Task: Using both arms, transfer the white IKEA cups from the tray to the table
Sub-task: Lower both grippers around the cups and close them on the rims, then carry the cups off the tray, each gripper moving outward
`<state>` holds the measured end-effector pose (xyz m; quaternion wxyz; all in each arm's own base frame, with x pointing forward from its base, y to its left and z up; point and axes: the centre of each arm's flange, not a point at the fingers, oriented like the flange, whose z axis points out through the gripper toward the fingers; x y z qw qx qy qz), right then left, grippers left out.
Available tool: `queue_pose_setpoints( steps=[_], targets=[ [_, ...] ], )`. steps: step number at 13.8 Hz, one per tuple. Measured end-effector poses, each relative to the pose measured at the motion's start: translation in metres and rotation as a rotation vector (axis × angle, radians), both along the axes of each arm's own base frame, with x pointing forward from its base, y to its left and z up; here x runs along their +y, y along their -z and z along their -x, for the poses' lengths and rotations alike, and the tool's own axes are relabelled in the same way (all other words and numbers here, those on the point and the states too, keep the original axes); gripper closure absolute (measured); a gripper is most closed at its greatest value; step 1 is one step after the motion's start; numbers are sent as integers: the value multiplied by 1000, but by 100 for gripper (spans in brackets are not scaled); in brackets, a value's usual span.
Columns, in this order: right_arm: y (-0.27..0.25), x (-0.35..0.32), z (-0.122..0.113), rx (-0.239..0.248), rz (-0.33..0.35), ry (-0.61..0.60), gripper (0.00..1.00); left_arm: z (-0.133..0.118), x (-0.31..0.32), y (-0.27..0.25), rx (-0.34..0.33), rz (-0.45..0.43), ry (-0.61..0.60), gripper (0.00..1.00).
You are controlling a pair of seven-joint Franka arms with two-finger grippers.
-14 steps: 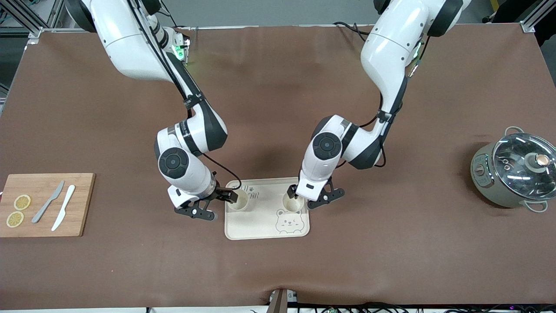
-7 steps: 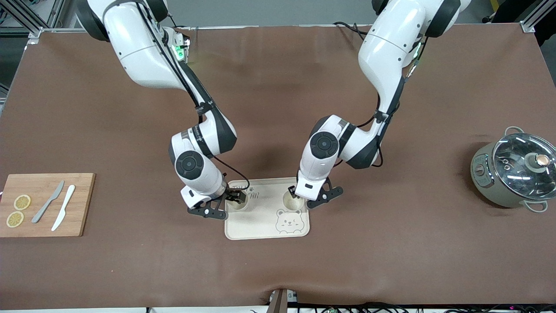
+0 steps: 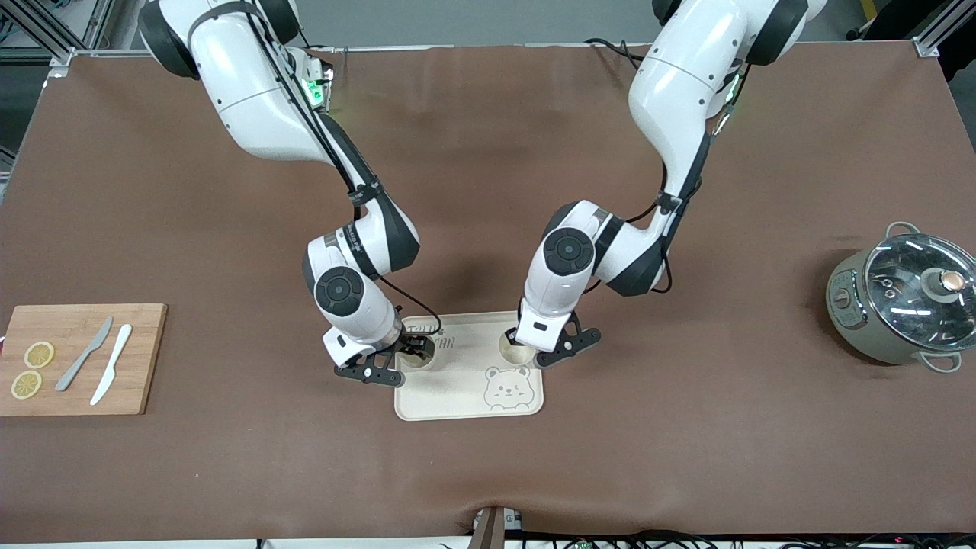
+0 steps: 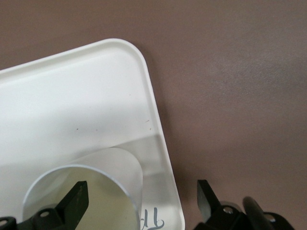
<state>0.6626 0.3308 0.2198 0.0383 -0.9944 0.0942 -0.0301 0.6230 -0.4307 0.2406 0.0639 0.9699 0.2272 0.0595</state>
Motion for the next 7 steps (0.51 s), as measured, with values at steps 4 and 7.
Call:
queue_pose_setpoints(
  steps=[4,7],
  targets=[
    [0,-3,-2,-2,3,4,24,-9,11,-18,-8,-15,-17,96],
    [0,-4,-2,-3,4,7,57,-15,25,-45,4,-37,-37,96]
  ],
)
